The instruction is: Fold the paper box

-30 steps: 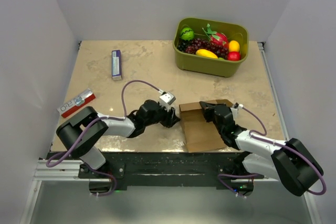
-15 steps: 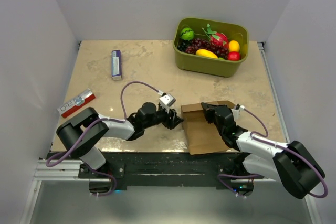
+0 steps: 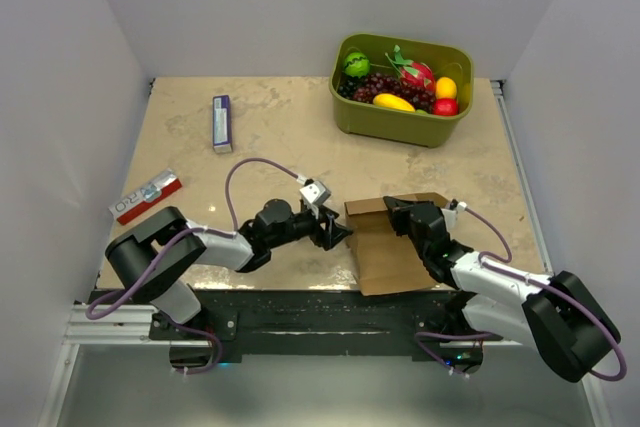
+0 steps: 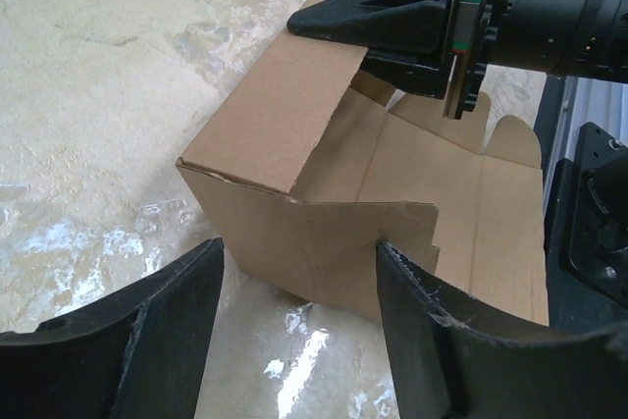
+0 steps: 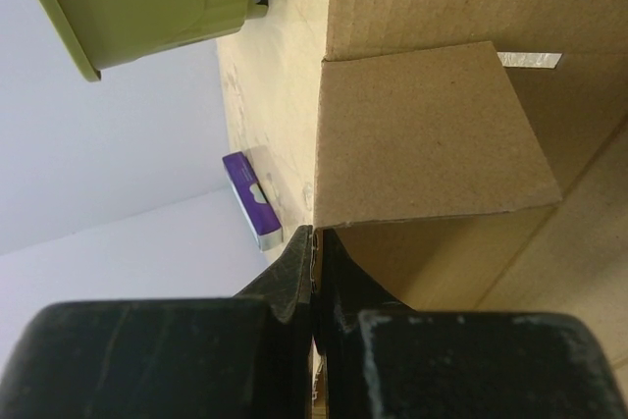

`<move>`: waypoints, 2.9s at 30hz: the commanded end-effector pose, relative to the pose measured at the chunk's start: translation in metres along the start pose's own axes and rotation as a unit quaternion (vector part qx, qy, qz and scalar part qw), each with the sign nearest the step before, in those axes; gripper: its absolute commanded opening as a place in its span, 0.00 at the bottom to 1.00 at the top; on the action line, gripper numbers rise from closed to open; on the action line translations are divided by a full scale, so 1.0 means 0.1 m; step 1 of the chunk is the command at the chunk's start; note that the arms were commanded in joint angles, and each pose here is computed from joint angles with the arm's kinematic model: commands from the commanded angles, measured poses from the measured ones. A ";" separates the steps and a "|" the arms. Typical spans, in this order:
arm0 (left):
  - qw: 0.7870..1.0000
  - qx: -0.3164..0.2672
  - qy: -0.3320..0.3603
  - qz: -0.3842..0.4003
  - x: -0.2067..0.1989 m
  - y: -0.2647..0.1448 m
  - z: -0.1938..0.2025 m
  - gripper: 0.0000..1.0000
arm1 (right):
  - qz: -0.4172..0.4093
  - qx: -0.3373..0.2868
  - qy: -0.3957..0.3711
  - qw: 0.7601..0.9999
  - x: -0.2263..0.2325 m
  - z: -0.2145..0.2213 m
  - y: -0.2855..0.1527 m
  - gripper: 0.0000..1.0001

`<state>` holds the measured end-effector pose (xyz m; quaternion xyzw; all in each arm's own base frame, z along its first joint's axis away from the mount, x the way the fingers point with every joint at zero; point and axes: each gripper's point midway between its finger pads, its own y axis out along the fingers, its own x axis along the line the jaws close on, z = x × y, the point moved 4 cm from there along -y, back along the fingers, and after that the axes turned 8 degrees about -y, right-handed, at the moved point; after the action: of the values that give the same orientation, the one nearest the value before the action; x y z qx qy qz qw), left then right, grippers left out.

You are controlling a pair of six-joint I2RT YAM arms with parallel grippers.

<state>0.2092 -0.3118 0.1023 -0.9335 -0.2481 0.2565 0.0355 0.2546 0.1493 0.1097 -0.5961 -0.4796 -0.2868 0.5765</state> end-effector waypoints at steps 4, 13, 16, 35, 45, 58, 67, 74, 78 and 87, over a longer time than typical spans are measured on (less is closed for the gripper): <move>0.998 -0.041 0.017 0.032 -0.11 0.08 -0.17 0.68 | 0.024 -0.021 -0.018 0.999 -0.15 -0.06 -0.01 0.00; 0.998 -0.052 0.010 -0.019 0.02 0.17 -0.18 0.67 | 0.024 -0.020 -0.019 0.999 -0.15 -0.06 -0.01 0.00; 0.998 -0.054 0.007 -0.043 0.08 0.21 -0.17 0.67 | 0.025 -0.018 -0.019 0.999 -0.15 -0.06 -0.01 0.00; 0.982 -0.099 0.008 -0.159 0.36 0.13 -0.24 0.59 | 0.028 -0.019 -0.020 0.999 -0.17 -0.06 -0.02 0.00; 0.979 -0.101 0.023 -0.175 0.39 0.03 -0.20 0.57 | 0.029 -0.019 -0.020 0.999 -0.17 -0.07 -0.03 0.00; 0.980 -0.096 0.036 -0.169 0.36 0.01 -0.14 0.54 | 0.030 -0.019 -0.022 0.999 -0.19 -0.07 -0.04 0.00; 0.991 -0.076 0.047 -0.095 0.12 0.13 0.02 0.54 | 0.026 -0.018 -0.020 0.999 -0.17 -0.07 -0.05 0.00; 0.993 -0.063 0.054 -0.086 0.04 0.18 0.14 0.53 | 0.021 -0.019 -0.018 0.999 -0.12 -0.09 -0.09 0.00; 0.992 -0.054 0.051 -0.102 0.07 0.21 0.19 0.53 | 0.019 -0.018 -0.019 0.999 -0.12 -0.10 -0.11 0.00; 0.992 -0.079 0.036 -0.096 0.00 0.21 0.07 0.57 | -0.001 -0.015 -0.020 1.000 -0.02 -0.11 -0.17 0.00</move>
<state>0.2072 -0.3274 0.0761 -0.9146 -0.3437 0.2116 0.0233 0.2453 0.1372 0.1158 -0.6055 -0.4733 -0.2928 0.5689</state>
